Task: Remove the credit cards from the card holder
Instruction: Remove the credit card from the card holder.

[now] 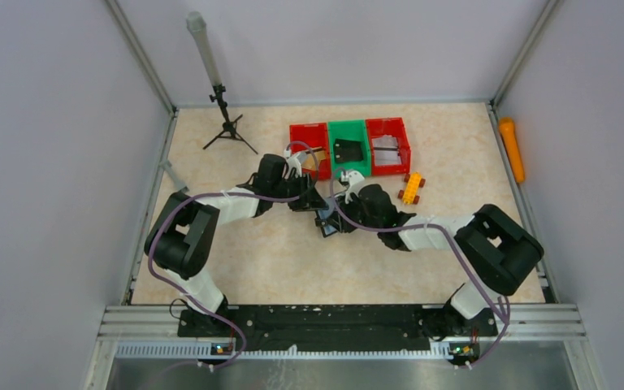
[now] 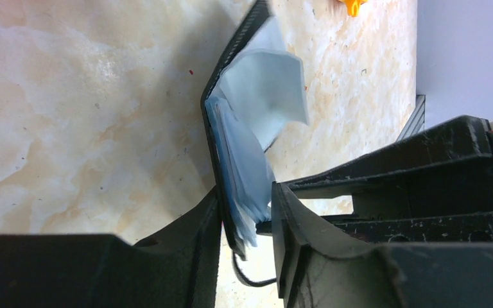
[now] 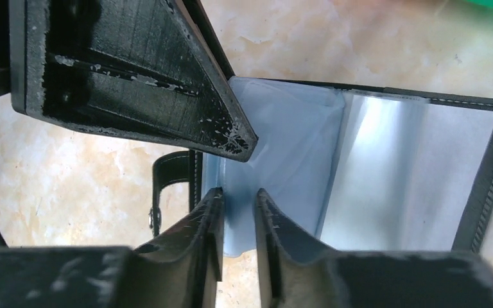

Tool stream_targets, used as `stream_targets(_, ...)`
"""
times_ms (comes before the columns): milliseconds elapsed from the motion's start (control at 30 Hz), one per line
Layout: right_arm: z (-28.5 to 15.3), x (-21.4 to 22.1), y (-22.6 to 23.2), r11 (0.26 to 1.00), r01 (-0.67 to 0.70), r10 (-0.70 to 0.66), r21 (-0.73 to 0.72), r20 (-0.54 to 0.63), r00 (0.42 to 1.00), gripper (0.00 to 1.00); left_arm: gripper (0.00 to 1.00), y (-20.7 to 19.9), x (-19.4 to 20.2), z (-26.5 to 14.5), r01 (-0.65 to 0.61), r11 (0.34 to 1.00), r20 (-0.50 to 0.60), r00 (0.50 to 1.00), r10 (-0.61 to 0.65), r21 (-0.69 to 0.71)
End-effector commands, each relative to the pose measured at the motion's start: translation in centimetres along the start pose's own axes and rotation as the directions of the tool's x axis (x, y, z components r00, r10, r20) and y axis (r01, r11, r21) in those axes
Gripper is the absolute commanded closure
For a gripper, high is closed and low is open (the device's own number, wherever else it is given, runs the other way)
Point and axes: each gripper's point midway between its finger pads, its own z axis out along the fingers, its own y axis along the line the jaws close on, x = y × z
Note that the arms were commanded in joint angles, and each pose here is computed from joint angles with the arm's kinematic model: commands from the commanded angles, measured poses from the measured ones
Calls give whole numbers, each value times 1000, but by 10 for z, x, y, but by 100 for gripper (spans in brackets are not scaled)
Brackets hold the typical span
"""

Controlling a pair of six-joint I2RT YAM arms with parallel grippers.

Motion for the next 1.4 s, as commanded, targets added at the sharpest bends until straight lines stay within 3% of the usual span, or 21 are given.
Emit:
stream_targets(0, -8, -29, 11, 1000, 21, -19, -18, 108, 994, 85, 61, -11, -11, -1, -38, 999, 25, 999, 37, 36)
stream_targets(167, -11, -32, 12, 1000, 19, -16, -22, 123, 992, 99, 59, -11, -11, -1, -36, 999, 22, 999, 35, 40)
stream_targets(333, -12, -33, 11, 1000, -1, 4, -26, 126, 992, 100, 57, -12, -11, 0, -32, 999, 20, 999, 31, 43)
stream_targets(500, -13, -32, 5, 994, -75, 84, -81, 113, 990, 78, 58, -13, -9, 1, -18, 998, 9, 1000, 17, 65)
stream_targets(600, -12, -31, 0, 982, -139, 152, -128, 99, 983, 76, 62, -14, -9, 1, -8, 997, 2, 1000, 7, 81)
stream_targets(667, -10, -28, -6, 973, -181, 194, -144, 81, 978, 86, 64, -14, -9, 1, -6, 997, 4, 1000, 6, 81)
stream_targets(800, -9, -26, -13, 971, -207, 216, -122, 69, 974, 94, 63, -13, -10, 0, -10, 997, 9, 1000, 9, 75)
stream_targets(1033, -12, -28, -19, 970, -220, 229, -103, 81, 970, 95, 65, -10, -9, 2, -1, 998, 3, 1000, 1, 67)
stream_targets(1367, -20, -36, -6, 948, -239, 266, -208, 111, 958, 96, 70, -6, -6, 7, 24, 997, -25, 999, -22, 76)
